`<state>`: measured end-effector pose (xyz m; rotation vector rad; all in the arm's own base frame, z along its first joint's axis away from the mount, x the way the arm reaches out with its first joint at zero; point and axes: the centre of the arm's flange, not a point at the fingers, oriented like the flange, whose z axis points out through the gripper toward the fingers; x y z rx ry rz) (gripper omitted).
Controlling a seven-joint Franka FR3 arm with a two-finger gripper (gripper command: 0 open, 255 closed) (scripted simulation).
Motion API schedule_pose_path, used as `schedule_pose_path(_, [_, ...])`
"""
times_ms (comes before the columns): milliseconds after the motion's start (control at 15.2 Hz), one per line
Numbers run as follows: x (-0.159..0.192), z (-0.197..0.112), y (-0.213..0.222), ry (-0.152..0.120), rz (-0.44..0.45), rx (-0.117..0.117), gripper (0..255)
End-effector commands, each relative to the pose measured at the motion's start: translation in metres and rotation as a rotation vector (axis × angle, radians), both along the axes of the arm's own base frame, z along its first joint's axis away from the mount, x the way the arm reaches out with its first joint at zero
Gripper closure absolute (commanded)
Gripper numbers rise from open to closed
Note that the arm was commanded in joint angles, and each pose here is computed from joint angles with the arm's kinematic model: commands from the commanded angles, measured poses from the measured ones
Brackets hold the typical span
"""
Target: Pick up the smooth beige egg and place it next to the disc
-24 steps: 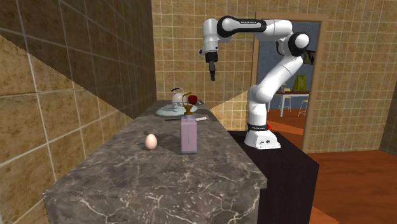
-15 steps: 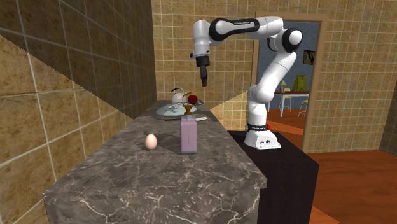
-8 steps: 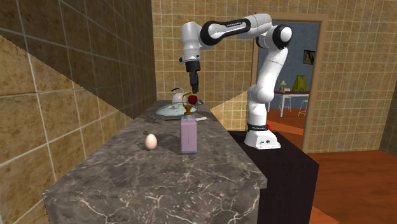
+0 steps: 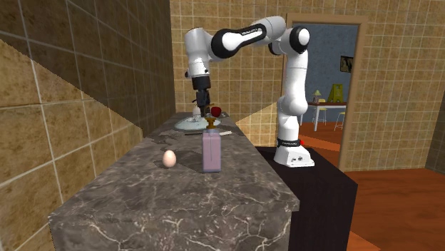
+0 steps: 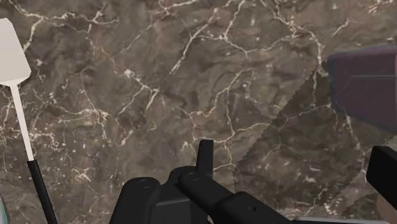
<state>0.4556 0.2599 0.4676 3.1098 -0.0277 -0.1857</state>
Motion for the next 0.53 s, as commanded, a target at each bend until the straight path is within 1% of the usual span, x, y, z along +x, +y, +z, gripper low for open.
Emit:
schedule_pose_path(0, [0.016, -0.012, 0.021, 0.003, 0.001, -0.006, 0])
schedule_pose_path(462, [0.062, -0.051, 0.096, 0.012, 0.010, -0.030, 0])
